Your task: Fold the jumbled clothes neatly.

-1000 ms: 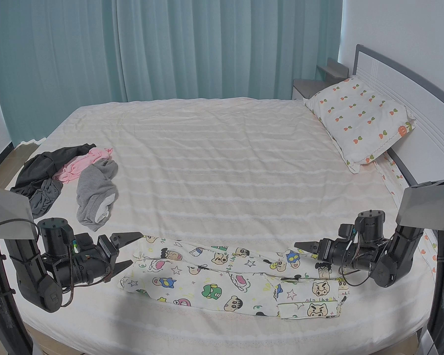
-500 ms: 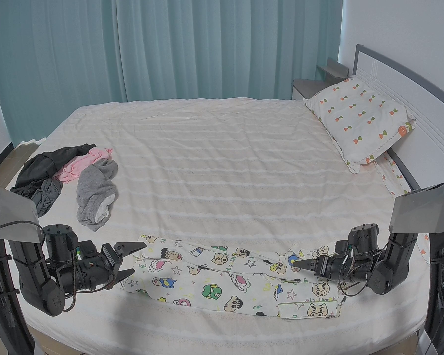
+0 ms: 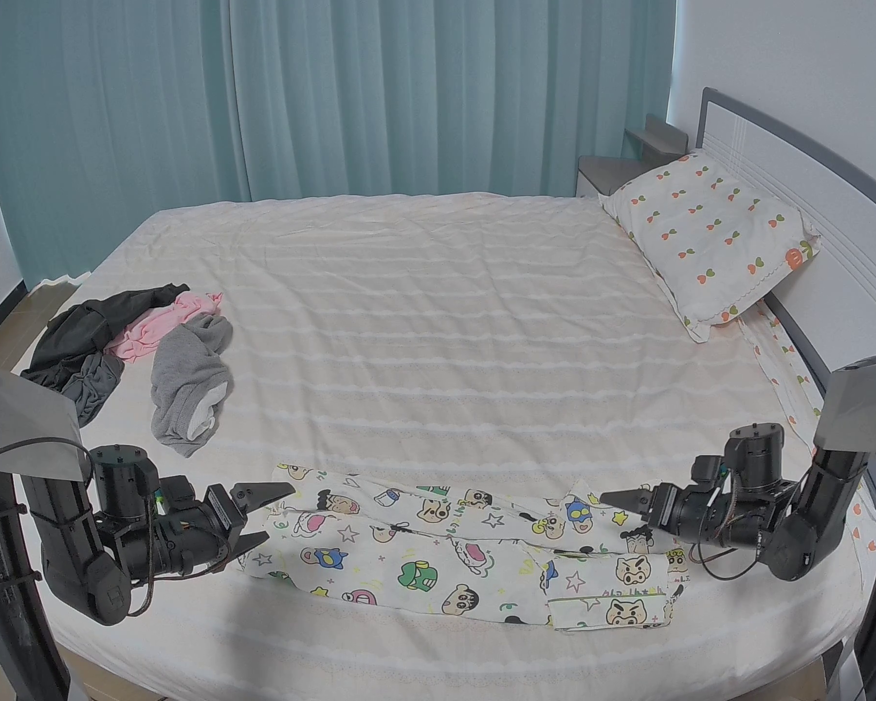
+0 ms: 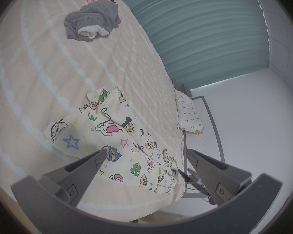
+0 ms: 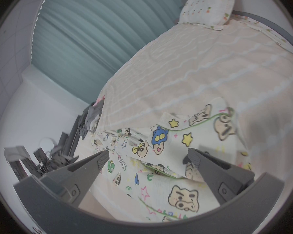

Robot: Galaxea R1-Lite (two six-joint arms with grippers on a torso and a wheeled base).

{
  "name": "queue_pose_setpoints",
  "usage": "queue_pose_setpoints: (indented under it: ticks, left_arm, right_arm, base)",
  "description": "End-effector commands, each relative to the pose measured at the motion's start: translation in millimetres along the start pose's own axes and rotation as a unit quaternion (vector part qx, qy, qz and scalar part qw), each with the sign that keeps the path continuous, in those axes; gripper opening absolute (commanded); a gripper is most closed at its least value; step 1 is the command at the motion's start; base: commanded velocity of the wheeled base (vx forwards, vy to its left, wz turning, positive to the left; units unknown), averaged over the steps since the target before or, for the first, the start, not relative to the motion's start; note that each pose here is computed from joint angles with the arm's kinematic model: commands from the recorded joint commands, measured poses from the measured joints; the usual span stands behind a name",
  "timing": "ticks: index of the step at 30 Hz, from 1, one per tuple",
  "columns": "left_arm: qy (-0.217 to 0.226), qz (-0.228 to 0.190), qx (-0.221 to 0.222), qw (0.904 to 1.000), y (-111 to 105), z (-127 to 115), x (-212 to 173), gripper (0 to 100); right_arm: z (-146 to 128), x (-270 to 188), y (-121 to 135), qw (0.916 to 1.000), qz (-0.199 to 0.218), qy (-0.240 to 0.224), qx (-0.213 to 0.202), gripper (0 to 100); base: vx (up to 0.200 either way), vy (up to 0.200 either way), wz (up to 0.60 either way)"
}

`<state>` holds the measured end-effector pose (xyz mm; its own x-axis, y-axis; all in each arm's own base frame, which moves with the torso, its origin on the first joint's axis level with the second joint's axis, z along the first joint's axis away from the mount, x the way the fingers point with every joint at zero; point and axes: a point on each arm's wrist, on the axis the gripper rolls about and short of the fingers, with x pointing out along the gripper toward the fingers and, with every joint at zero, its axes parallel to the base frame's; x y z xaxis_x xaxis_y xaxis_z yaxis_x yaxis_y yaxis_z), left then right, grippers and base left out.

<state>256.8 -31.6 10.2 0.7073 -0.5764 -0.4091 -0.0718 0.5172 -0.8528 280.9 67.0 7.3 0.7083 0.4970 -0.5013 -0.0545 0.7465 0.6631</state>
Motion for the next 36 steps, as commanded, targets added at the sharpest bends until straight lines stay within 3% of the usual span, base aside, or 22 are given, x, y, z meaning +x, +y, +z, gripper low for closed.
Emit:
queue_pose_setpoints:
  ticks: [1,3,8,12,18,36]
  left_arm:
    - [0.017,0.007,0.013,0.9997,2.7,-7.7,3.6,100]
    - [0.018,0.007,0.014,0.9997,2.7,-8.2,3.6,100]
    - [0.018,0.007,0.014,0.9997,2.3,-8.1,3.4,100]
    - [0.042,0.008,0.021,0.9989,-2.1,-21.3,6.2,100]
    - [0.042,0.008,0.022,0.9989,-2.3,-21.7,7.0,100]
    - [0.022,0.029,0.027,0.9990,-1.2,-23.4,13.2,100]
  right_arm:
    - [8.9,-19.4,1.1,0.9950,0.029,-0.059,0.075,100]
    - [-1.2,-21.4,-5.2,0.9941,0.028,-0.049,0.093,100]
    - [-6.8,-20.5,-7.7,0.9941,0.041,-0.050,0.088,100]
    - [-8.2,-20.4,-8.0,0.9941,0.043,-0.044,0.090,100]
    - [-8.7,-20.1,-7.4,0.9942,0.044,-0.043,0.089,100]
    - [-13.4,-16.4,-10.6,0.9948,0.036,-0.032,0.090,100]
  base:
    - [0.000,0.000,0.00]
    - [0.000,0.000,0.00]
    - [0.000,0.000,0.00]
    - [0.000,0.000,0.00]
    - [-0.100,0.000,0.00]
    - [0.000,0.000,0.00]
